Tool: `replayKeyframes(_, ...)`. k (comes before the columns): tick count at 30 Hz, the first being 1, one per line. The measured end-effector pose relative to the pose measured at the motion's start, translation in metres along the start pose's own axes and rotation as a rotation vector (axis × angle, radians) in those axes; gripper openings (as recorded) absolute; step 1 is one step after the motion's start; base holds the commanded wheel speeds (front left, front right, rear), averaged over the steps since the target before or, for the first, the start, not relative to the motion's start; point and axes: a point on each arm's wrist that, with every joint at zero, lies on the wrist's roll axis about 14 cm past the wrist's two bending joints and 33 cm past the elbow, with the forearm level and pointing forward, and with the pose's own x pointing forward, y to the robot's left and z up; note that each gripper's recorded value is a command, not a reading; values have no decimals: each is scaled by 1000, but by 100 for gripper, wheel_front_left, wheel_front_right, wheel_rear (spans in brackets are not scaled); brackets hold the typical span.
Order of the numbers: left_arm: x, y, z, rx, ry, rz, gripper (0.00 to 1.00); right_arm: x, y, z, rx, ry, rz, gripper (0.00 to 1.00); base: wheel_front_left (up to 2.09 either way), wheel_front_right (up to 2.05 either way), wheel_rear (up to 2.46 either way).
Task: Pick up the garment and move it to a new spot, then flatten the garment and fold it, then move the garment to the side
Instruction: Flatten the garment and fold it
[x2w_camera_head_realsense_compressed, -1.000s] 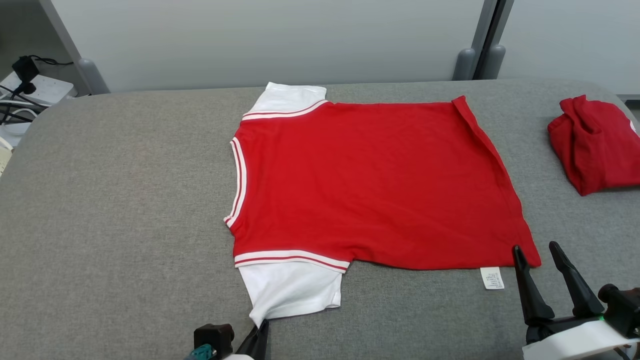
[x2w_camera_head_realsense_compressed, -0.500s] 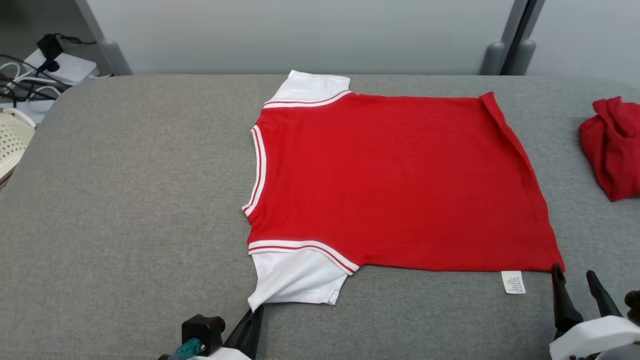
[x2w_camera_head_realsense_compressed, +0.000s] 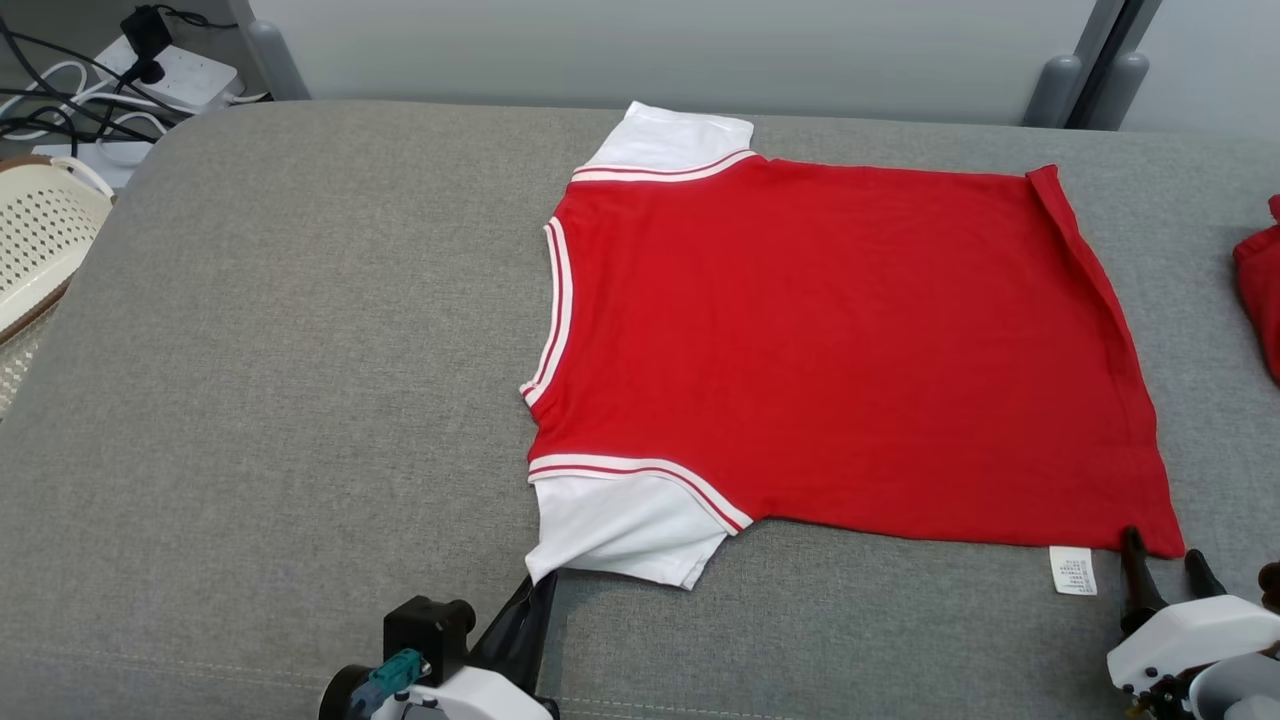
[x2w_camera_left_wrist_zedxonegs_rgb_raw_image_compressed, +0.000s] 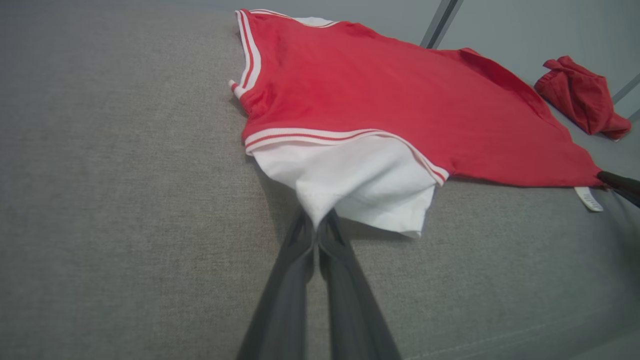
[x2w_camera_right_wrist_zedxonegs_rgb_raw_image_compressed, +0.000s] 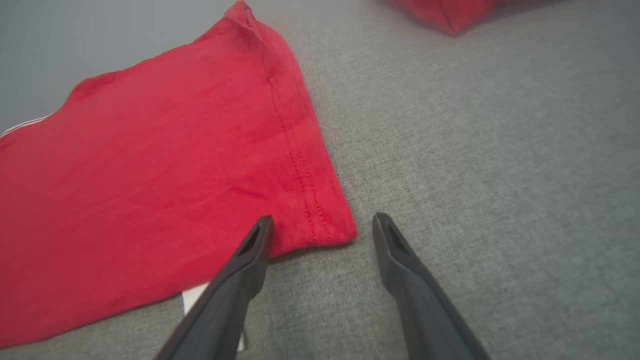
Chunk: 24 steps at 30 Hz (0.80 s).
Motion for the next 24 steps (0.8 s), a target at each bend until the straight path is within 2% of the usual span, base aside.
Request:
replayKeyframes(1,0,0,1,0,-3,3,0,1,0,-2,0,8,-2,93,0,0,0)
replayKeyframes(2,0,1,2,0,-7,5,0,2,0,-3,-1,11,-2,78,0,0,0)
replayKeyframes(3,0,1,4,1,-10,4,0,3,1,-2,-1,13,-2,68,0,0,0)
replayKeyframes(4,0,1,5,2,-14,2,0,4,1,-2,-3,14,-1,47,0,0,0)
replayKeyframes(5,0,1,6,4,-12,0,0,5,2,-2,-5,16,1,33,0,0,0)
replayKeyframes(6,0,1,6,6,-11,-1,0,6,3,-2,-4,15,2,0,0,0,0)
replayKeyframes(15,2,-12,23,13,-56,-46,0,3,5,15,-14,-36,22,0,0,0,0)
replayKeyframes(20,-16,-33,45,-117,-106,-112,0,-15,5,26,-28,-95,47,0,0,0,0)
replayKeyframes(24,-38,-40,63,-93,-132,-162,0,-37,-1,22,-53,-106,58,0,0,0,0)
